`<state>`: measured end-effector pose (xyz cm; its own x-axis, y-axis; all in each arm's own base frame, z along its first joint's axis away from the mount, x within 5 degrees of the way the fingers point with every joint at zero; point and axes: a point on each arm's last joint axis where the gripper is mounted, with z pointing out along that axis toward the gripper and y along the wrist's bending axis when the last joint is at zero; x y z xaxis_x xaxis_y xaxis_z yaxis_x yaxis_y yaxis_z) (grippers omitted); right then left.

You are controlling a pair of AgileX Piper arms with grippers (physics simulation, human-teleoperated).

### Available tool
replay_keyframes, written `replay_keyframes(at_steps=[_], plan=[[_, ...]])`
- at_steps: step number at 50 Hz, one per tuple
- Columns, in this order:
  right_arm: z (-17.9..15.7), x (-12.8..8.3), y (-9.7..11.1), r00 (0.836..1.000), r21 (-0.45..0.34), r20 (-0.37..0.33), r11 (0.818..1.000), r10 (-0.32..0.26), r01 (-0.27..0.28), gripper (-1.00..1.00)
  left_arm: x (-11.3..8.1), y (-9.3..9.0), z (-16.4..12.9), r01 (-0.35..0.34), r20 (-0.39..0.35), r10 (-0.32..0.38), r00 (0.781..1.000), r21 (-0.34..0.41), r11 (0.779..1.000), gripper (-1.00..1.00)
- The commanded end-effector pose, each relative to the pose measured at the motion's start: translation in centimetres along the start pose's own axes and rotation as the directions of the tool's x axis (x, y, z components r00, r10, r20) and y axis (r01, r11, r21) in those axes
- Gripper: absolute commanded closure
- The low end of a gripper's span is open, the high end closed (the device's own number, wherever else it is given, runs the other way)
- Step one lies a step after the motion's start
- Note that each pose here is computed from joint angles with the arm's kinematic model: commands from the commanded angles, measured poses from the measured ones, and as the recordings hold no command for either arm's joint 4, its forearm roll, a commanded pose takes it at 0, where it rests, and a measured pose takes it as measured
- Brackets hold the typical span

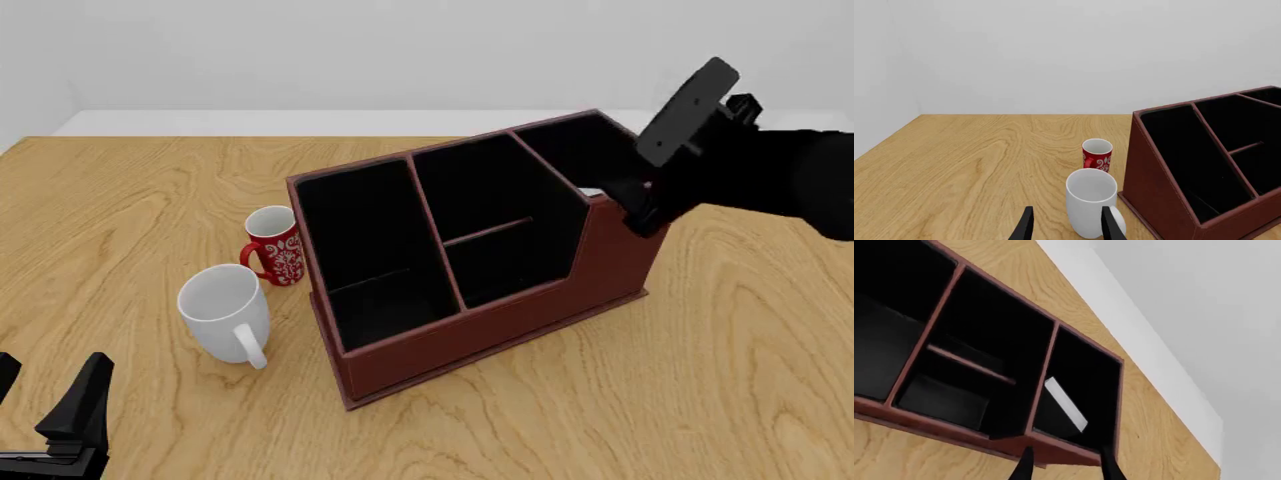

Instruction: Pick up the book and place it in the right compartment of the caddy.

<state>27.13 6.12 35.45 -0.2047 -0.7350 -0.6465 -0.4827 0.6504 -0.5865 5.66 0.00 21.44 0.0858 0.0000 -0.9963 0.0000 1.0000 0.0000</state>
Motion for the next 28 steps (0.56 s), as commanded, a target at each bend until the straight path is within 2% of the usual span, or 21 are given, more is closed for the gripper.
replay_keyframes(at_steps=[1,2,3,4,5,7,9,10,12,14,15,17,18,19,20,22,24,25,26,27,28], plan=[[-3.2,2.3,2.2,0.992,0.100,0.125,0.994,0.024,-0.037,-1.00,0.0,0.0,0.0,0.000,0.000,0.000,1.000,0.000,1.000,-1.00],[-3.7,2.1,2.2,0.988,0.108,0.148,0.992,0.048,-0.064,-1.00,0.0,0.0,0.0,0.000,0.000,0.000,1.000,0.000,1.000,-1.00],[-3.6,2.8,2.8,0.989,0.111,0.144,0.993,0.020,-0.037,-1.00,0.0,0.0,0.0,0.000,0.000,0.000,1.000,0.000,1.000,-1.00],[-4.3,2.8,3.1,0.984,0.120,0.174,0.992,0.026,-0.048,-1.00,0.0,0.0,0.0,0.000,0.000,0.000,1.000,0.000,1.000,-1.00],[-4.8,2.5,3.0,0.979,0.122,0.196,0.989,0.062,-0.087,-1.00,0.0,0.0,0.0,0.000,0.000,0.000,1.000,0.000,1.000,-1.00],[-4.8,3.0,3.4,0.979,0.127,0.198,0.989,0.048,-0.074,-1.00,0.0,0.0,0.0,0.000,0.000,0.000,1.000,0.000,1.000,-1.00],[-5.7,3.1,4.2,0.966,0.116,0.244,0.986,0.089,-0.120,-1.00,0.0,0.0,0.0,0.000,0.000,0.000,1.000,0.000,1.000,-1.00],[-5.9,3.5,4.9,0.965,0.114,0.252,0.988,0.068,-0.100,-1.00,0.0,0.0,0.0,0.000,0.000,0.000,1.000,0.000,1.000,-1.00],[-7.0,4.1,4.8,0.953,0.145,0.284,0.977,0.108,-0.154,-1.00,0.0,0.0,0.0,0.000,0.000,0.000,1.000,0.000,1.000,-1.00],[-8.2,4.9,4.9,0.941,0.187,0.319,0.966,0.113,-0.180,-1.00,0.0,0.0,0.0,0.000,0.000,0.000,1.000,0.000,1.000,-1.00],[-8.1,5.2,5.2,0.944,0.184,0.312,0.968,0.109,-0.172,-1.00,0.0,0.0,0.0,0.000,0.000,0.000,1.000,0.000,1.000,-1.00],[-8.7,5.6,5.4,0.929,0.183,0.336,0.957,0.156,-0.227,-1.00,0.0,0.0,0.0,0.000,0.000,0.000,1.000,0.000,1.000,-1.00],[-8.6,6.1,6.0,0.934,0.183,0.330,0.962,0.135,-0.204,-1.00,0.0,0.0,0.0,0.000,0.000,0.000,1.000,0.000,1.000,-1.00],[-9.6,6.5,6.0,0.921,0.220,0.366,0.949,0.133,-0.225,-1.00,0.0,0.0,0.0,0.000,0.000,0.000,1.000,0.000,1.000,-1.00],[-10.1,6.5,5.9,0.905,0.214,0.389,0.939,0.170,-0.269,-1.00,0.0,0.0,0.0,0.000,0.000,0.000,1.000,0.000,1.000,-1.00],[-10.5,7.6,6.3,0.892,0.255,0.418,0.920,0.173,-0.298,-1.00,0.0,0.0,0.0,0.000,0.000,0.000,1.000,0.000,1.000,-1.00],[-10.2,7.9,7.2,0.884,0.220,0.430,0.929,0.182,-0.298,-1.00,0.0,0.0,0.0,0.000,0.000,0.000,1.000,0.000,1.000,-1.00],[-10.4,9.0,8.0,0.865,0.234,0.462,0.914,0.194,-0.330,-1.00,0.0,0.0,0.0,0.000,0.000,0.000,1.000,0.000,1.000,-1.00],[-10.3,9.0,8.0,0.865,0.234,0.462,0.914,0.194,-0.330,-1.00,0.0,0.0,0.0,0.000,0.000,0.000,1.000,0.000,1.000,-1.00],[-9.9,9.3,8.8,0.869,0.214,0.463,0.928,0.178,-0.304,-1.00,0.0,0.0,0.0,0.000,0.000,0.000,1.000,0.000,1.000,-1.00],[-10.4,9.6,8.7,0.860,0.242,0.480,0.916,0.173,-0.319,-1.00,0.0,0.0,0.0,0.000,0.000,0.000,1.000,0.000,1.000,-1.00]])
